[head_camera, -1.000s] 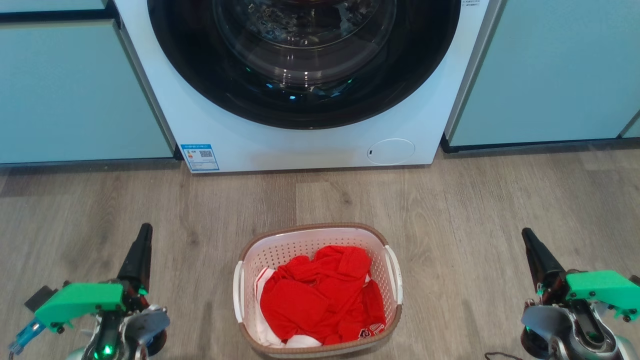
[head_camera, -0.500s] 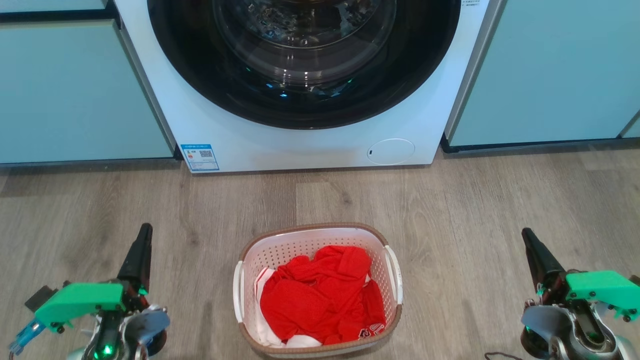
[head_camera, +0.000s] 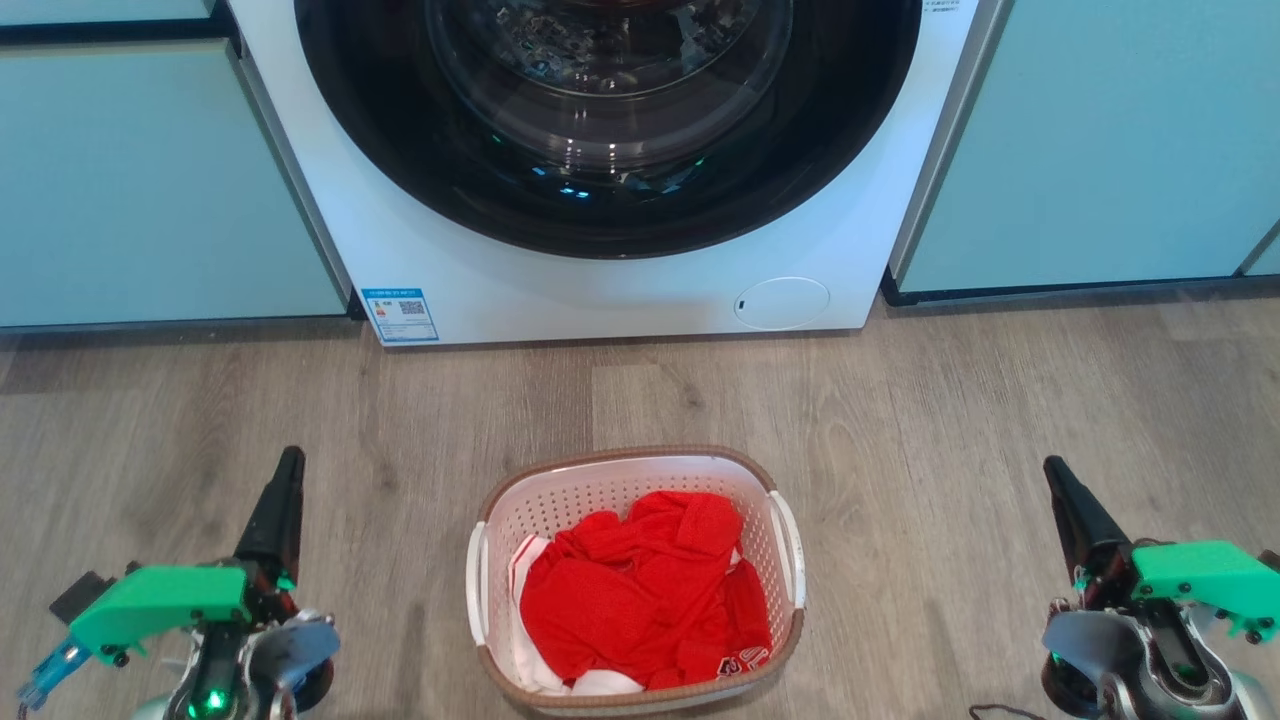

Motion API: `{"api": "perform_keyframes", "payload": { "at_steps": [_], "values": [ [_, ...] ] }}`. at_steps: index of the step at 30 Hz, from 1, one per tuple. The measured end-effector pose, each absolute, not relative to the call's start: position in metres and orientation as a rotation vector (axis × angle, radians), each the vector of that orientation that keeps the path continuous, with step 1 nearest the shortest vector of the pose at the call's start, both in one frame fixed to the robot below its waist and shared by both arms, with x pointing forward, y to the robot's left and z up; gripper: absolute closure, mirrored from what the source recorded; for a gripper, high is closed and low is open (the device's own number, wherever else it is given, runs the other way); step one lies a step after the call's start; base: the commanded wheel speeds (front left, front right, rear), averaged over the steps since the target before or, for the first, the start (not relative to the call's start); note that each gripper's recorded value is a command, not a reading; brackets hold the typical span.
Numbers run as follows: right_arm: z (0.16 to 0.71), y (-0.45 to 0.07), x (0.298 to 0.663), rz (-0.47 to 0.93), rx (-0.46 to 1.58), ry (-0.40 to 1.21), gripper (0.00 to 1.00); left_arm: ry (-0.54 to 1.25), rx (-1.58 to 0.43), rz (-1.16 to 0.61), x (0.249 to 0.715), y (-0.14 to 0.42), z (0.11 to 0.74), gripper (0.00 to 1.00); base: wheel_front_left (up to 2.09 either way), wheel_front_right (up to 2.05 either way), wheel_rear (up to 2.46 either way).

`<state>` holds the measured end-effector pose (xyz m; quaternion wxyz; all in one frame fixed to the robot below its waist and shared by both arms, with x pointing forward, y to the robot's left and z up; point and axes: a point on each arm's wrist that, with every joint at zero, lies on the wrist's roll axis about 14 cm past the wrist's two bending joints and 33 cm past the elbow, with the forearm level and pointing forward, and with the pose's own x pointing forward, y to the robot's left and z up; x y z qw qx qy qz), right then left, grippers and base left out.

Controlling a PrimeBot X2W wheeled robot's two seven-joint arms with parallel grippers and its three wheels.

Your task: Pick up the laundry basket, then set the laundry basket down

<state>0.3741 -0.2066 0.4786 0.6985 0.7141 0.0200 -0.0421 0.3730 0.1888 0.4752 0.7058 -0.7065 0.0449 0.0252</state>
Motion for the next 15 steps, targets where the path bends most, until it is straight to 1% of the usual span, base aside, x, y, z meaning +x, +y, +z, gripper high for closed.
{"api": "perform_keyframes", "payload": {
  "at_steps": [9,10,15],
  "values": [
    [0.479,-0.207,0.374,-0.094,1.592,0.044,1.0,0.1,-1.57,0.056,0.373,0.189,0.475,1.0,0.0,0.0,0.0],
    [0.479,-0.207,0.374,-0.094,1.592,0.044,0.0,0.1,-1.57,0.056,0.373,0.189,0.475,0.0,0.0,0.0,0.0],
    [0.451,-0.204,0.361,-0.162,1.601,0.11,0.0,0.172,-1.576,0.13,0.358,0.188,0.445,0.0,0.0,0.0,0.0]
  ]
}}
